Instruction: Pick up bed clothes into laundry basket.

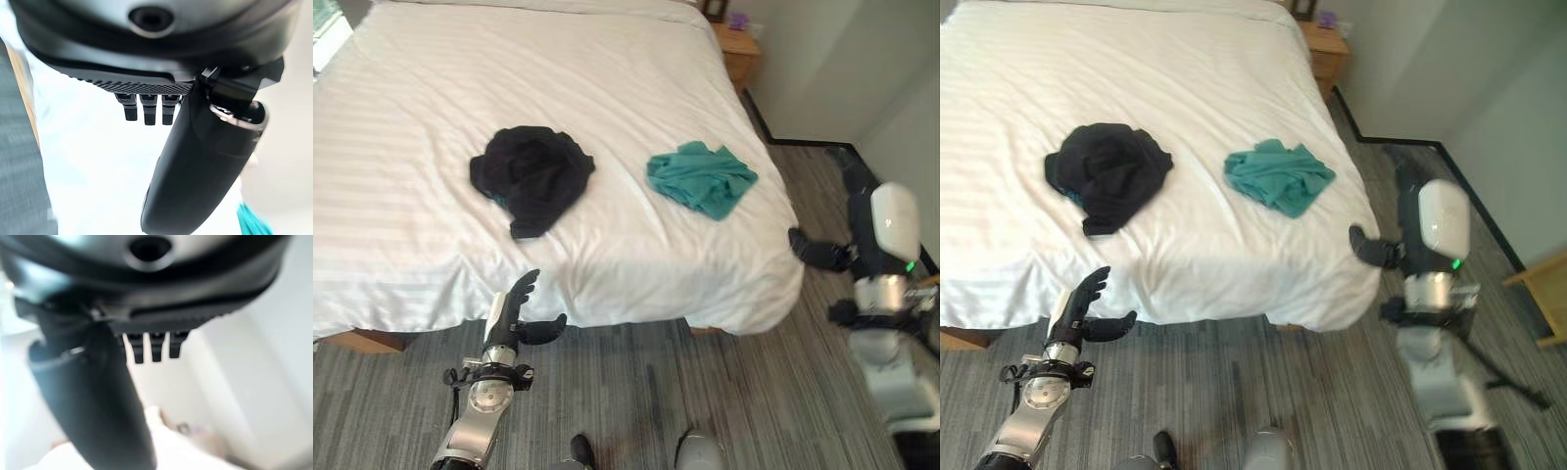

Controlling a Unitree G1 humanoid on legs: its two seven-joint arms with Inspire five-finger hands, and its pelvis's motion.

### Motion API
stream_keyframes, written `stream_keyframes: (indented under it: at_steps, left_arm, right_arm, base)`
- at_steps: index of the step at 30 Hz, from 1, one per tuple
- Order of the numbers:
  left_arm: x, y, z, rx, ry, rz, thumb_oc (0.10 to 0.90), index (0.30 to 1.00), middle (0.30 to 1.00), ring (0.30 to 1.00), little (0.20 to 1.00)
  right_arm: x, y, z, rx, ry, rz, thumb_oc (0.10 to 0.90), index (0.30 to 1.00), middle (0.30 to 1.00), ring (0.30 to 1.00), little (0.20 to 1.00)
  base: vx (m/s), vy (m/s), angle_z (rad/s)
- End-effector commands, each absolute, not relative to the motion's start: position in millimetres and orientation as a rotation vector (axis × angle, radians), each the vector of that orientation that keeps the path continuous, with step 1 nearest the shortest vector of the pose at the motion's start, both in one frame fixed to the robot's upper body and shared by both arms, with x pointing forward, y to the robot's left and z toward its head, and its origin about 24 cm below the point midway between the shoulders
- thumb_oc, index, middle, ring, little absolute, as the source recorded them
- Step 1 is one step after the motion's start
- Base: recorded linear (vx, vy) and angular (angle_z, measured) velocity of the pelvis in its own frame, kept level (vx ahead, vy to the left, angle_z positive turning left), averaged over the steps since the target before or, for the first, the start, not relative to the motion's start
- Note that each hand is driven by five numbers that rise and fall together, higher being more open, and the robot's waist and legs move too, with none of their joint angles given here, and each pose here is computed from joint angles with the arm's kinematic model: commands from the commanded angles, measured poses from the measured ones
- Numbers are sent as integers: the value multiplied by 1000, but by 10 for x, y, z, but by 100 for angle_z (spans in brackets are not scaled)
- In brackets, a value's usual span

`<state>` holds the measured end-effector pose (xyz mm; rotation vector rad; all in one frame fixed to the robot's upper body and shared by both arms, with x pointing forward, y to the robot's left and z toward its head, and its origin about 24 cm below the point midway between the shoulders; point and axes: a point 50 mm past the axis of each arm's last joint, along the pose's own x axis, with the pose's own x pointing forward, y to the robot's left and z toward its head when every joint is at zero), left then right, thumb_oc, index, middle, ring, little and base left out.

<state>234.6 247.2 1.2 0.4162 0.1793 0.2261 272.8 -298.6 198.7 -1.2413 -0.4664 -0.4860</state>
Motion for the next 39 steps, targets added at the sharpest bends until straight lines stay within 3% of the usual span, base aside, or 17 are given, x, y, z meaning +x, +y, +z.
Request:
stream_keyframes:
  at_steps: [1, 3, 13, 23, 24, 26, 31, 35, 37, 38, 39]
  left_arm:
    - [2368, 2412, 176, 423, 54, 194, 800, 900, 900, 900, 900]
    - [2295, 2434, 106, 414, 85, 202, 800, 900, 900, 900, 900]
    - [1877, 2499, -367, 360, 318, 202, 800, 900, 900, 900, 900]
    - [1855, 2514, -555, 337, 405, 218, 800, 900, 900, 900, 900]
    - [1874, 2526, -596, 345, 424, 224, 800, 900, 900, 900, 900]
    - [1816, 2561, -741, 360, 509, 231, 800, 900, 900, 900, 900]
    - [1131, 2734, -1327, 232, 930, 406, 800, 900, 900, 900, 900]
    - [323, 3046, -1470, 233, 1278, 629, 800, 900, 900, 900, 900]
    - [325, 3051, -1467, 236, 1278, 629, 800, 900, 900, 900, 900]
    - [51, 3173, -1432, 225, 1364, 727, 800, 900, 900, 900, 900]
    - [53, 3184, -1427, 230, 1364, 726, 800, 900, 900, 900, 900]
  right_arm:
    - [2803, -3032, 2214, -1261, -535, -628, 800, 900, 900, 900, 900]
    - [2980, -3041, 2176, -1360, -457, -604, 800, 900, 900, 900, 900]
    - [3440, -2882, 1574, -1353, -163, -325, 800, 900, 900, 900, 900]
    - [3502, -2638, 762, -1211, 108, -134, 800, 900, 900, 900, 900]
    - [3523, -2612, 717, -1213, 134, -113, 400, 300, 300, 300, 300]
    - [3546, -2571, 691, -1223, 155, -64, 400, 300, 300, 300, 300]
    - [3690, -2639, 1151, -1247, 57, -98, 400, 300, 300, 300, 300]
    - [3628, -2804, 2333, -1167, -325, -327, 400, 300, 300, 300, 300]
    - [3621, -2811, 2329, -1166, -323, -328, 400, 300, 300, 300, 300]
    - [3370, -3089, 2723, -1092, -444, -490, 400, 300, 300, 300, 300]
    - [3356, -3103, 2712, -1090, -441, -493, 400, 300, 300, 300, 300]
  base:
    - [292, -258, 151]
    - [328, -280, 135]
    - [131, -110, 17]
    - [-10, -23, 7]
    - [-49, 0, 5]
    - [-20, 0, 2]
    - [18, 22, 6]
    - [54, 49, 1]
    - [38, 28, -5]
    - [52, 27, -2]
    - [70, 38, 14]
